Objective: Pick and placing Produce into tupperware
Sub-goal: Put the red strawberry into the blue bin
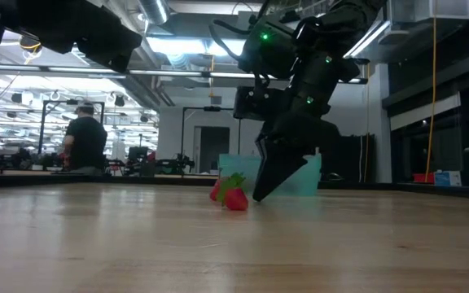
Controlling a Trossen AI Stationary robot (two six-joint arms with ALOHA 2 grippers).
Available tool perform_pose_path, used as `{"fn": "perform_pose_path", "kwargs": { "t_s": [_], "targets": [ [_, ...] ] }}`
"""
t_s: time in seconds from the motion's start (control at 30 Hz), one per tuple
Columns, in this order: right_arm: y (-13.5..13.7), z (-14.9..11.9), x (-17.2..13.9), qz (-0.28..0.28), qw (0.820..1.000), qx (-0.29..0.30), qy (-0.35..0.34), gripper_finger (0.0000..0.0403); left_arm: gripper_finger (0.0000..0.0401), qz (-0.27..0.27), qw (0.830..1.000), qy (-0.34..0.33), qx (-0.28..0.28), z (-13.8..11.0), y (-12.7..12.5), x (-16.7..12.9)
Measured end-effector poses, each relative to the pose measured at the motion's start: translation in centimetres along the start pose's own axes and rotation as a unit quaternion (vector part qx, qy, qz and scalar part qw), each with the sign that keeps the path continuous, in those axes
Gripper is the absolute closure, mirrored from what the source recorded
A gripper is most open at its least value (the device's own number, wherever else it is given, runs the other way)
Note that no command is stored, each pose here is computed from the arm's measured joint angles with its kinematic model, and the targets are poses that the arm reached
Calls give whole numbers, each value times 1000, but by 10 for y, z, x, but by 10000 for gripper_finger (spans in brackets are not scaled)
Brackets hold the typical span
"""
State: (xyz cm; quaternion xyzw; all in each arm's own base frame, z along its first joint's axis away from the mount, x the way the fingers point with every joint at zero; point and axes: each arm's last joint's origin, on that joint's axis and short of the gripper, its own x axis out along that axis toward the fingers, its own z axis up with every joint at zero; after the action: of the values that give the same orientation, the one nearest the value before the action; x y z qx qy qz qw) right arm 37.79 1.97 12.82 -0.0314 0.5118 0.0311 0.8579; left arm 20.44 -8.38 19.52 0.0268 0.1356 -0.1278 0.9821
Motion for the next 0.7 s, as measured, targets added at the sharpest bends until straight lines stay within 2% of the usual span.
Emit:
{"fn": "perform_pose_path", "kwargs": {
  "t_s": [0.23,0.7],
  "targets": [
    [0,1,0,-1,1000,4,-5,340,264,0,1000,0,0,0,0,0],
    [0,3,0,-2,1000,16,-17,145,264,0,1000,6,1,-1,0,0]
  ]
}}
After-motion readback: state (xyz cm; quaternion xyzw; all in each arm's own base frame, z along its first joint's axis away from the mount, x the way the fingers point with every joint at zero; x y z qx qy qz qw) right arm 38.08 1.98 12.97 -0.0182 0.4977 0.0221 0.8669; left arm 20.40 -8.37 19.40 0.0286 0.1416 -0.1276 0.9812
